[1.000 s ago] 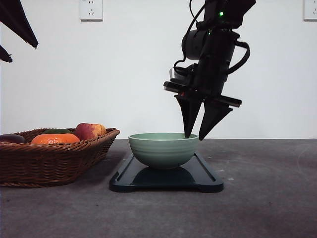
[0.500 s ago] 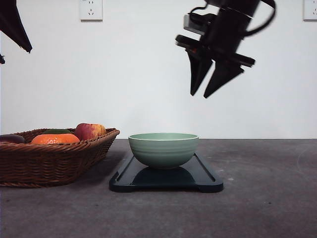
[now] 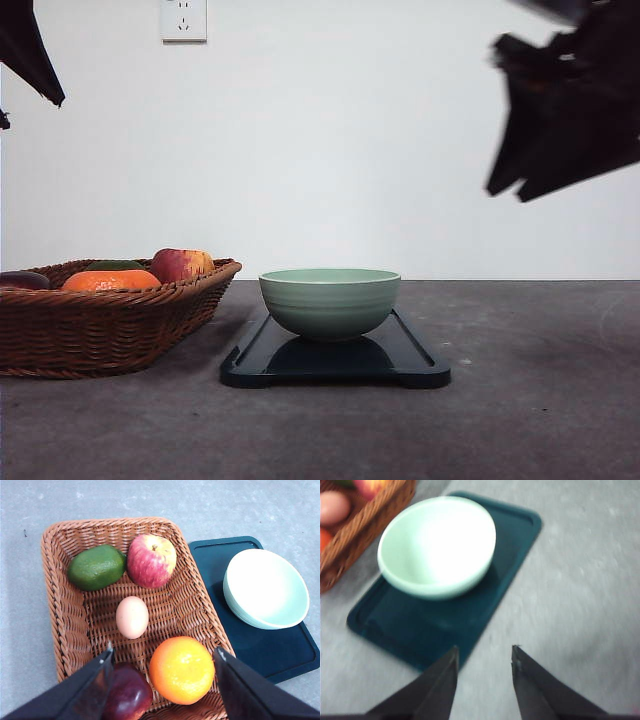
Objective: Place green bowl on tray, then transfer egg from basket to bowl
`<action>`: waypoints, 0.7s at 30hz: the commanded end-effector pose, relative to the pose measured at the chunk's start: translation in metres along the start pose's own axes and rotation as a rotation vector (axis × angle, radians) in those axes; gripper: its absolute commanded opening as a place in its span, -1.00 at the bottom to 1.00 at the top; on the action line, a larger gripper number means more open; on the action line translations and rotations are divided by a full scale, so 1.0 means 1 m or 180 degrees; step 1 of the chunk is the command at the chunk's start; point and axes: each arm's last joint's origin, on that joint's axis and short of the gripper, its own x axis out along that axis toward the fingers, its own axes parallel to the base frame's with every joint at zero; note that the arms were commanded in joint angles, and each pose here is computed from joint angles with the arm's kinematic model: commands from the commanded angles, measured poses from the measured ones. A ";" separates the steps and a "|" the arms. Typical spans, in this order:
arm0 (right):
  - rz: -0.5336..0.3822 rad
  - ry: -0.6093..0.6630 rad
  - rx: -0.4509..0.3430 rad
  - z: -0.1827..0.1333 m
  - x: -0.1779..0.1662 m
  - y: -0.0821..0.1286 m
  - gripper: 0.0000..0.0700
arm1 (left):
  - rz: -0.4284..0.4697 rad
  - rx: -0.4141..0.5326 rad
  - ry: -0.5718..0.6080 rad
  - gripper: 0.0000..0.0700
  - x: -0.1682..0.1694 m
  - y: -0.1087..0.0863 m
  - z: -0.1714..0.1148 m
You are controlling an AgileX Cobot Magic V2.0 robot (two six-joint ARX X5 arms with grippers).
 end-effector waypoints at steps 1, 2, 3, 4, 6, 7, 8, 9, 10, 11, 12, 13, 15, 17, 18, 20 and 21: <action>-0.0028 -0.0145 -0.0041 -0.006 -0.009 0.001 -0.41 | -0.0004 0.0029 -0.0050 0.12 -0.002 -0.002 0.006; -0.0076 -0.0188 -0.0045 -0.011 -0.014 0.001 -0.41 | -0.0011 0.0027 -0.0033 0.12 -0.002 -0.002 0.006; -0.0140 -0.0226 -0.0051 -0.014 -0.018 0.000 -0.41 | -0.0020 0.0023 -0.0012 0.12 -0.002 -0.003 0.005; -0.0205 -0.0276 -0.0065 -0.016 -0.023 0.000 -0.41 | -0.0034 0.0027 0.0010 0.12 -0.001 -0.004 0.005; -0.0319 -0.0388 -0.0110 -0.016 -0.031 0.000 -0.41 | -0.0067 0.0046 0.0049 0.12 0.001 -0.006 0.005; -0.0346 -0.0451 -0.0140 -0.015 -0.034 0.000 -0.41 | -0.0089 0.0053 0.0076 0.12 0.003 -0.008 0.006; -0.0364 -0.0510 -0.0168 -0.014 -0.036 0.000 -0.41 | -0.0108 0.0054 0.0109 0.12 0.006 -0.010 0.008; -0.0369 -0.0554 -0.0186 -0.013 -0.037 0.000 -0.41 | -0.0117 0.0037 0.0160 0.12 0.010 -0.011 0.010; -0.0367 -0.0584 -0.0195 -0.012 -0.038 0.000 -0.41 | -0.0099 0.0026 0.0237 0.12 0.015 -0.013 0.014; -0.0365 -0.0604 -0.0201 -0.012 -0.038 0.001 -0.41 | -0.0071 0.0022 0.0323 0.12 0.020 -0.015 0.017; -0.0365 -0.0603 -0.0202 -0.012 -0.038 0.001 -0.41 | -0.0035 0.0035 0.0418 0.12 0.026 -0.016 0.020; -0.0365 -0.0597 -0.0201 -0.012 -0.038 0.001 -0.41 | 0.0001 0.0044 0.0523 0.12 0.032 -0.018 0.025; -0.0365 -0.0584 -0.0200 -0.012 -0.037 0.000 -0.41 | 0.0049 0.0057 0.0721 0.12 0.047 -0.020 0.033; -0.0366 -0.0575 -0.0200 -0.012 -0.037 0.000 -0.41 | 0.0082 0.0064 0.0899 0.14 0.063 -0.021 0.043; -0.0366 -0.0574 -0.0200 -0.012 -0.037 0.000 -0.41 | 0.0112 0.0073 0.0962 0.16 0.071 -0.020 0.048; -0.0367 -0.0573 -0.0199 -0.012 -0.037 0.000 -0.41 | 0.0195 0.0098 0.1062 0.21 0.088 -0.019 0.056; -0.0366 -0.0573 -0.0199 -0.012 -0.037 0.000 -0.41 | 0.0244 0.0111 0.1090 0.26 0.096 -0.019 0.059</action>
